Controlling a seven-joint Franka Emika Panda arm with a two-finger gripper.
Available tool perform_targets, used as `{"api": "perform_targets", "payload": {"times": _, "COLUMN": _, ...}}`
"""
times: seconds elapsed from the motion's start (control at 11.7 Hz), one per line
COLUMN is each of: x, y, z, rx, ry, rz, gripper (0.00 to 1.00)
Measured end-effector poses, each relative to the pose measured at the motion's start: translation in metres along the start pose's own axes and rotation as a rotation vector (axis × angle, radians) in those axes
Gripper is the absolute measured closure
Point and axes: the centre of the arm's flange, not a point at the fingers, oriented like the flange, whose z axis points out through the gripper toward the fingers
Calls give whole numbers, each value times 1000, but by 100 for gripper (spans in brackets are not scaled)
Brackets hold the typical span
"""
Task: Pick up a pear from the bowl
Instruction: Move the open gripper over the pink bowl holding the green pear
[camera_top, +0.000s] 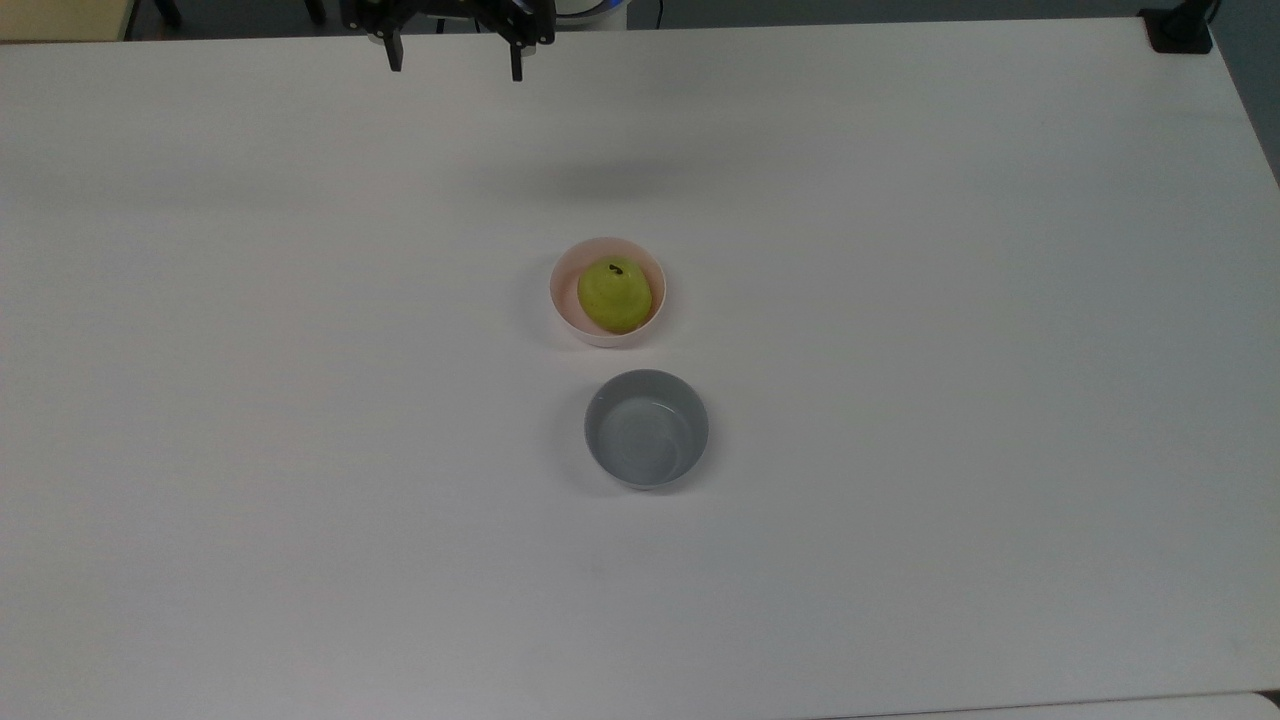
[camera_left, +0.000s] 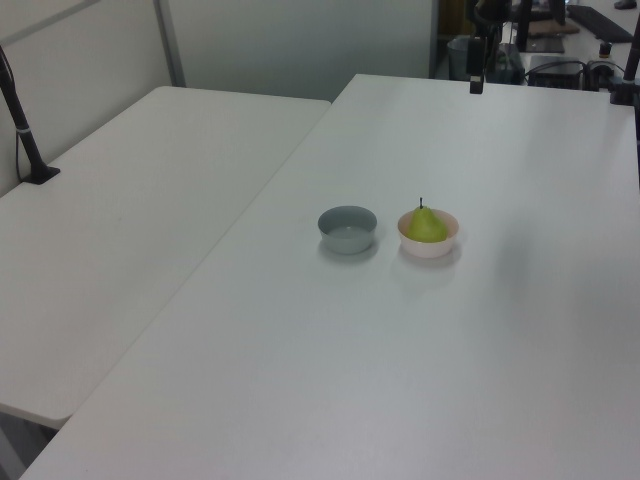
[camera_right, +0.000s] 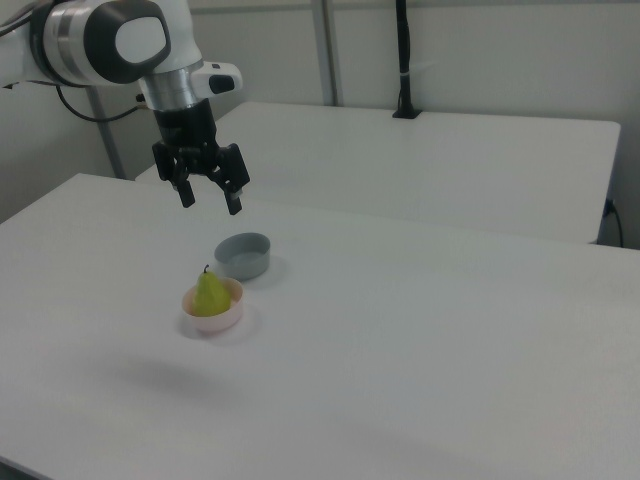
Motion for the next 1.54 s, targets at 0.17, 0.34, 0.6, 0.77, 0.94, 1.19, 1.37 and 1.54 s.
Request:
{"api": "perform_targets", "payload": {"times": 0.17, "x": 0, "y": 0, "z": 0, "rx": 0, "ry": 0, "rz": -1, "gripper": 0}}
{"api": "perform_targets", "payload": {"times": 0.34, "x": 0, "y": -1, "z": 0, "rx": 0, "ry": 0, "rz": -2, "gripper": 0}}
{"api": "perform_targets", "payload": {"times": 0.6, "x": 0, "y": -1, "z": 0, "rx": 0, "ry": 0, "rz": -2, "gripper": 0}}
{"api": "perform_targets", "payload": {"times": 0.77, "x": 1, "y": -6, "z": 1, "rx": 0, "ry": -1, "rz": -10, "gripper": 0}}
{"api": "perform_targets", "payload": {"times": 0.94, "x": 2, "y": -31, "z": 2, "rx": -1, "ry": -4, "rz": -55, "gripper": 0}}
{"api": "perform_targets", "payload": {"times": 1.19, "x": 2, "y": -76, "z": 6, "rx": -3, "ry": -11, "rz": -135, "gripper": 0}}
{"api": "perform_targets", "payload": {"times": 1.37, "x": 10, "y": -100, "z": 20, "rx": -4, "ry": -9, "rz": -174, "gripper": 0}}
{"api": "perform_targets", "payload": {"times": 1.54, "x": 28, "y": -112, "z": 50, "rx": -3, "ry": 1, "rz": -190, "gripper": 0}}
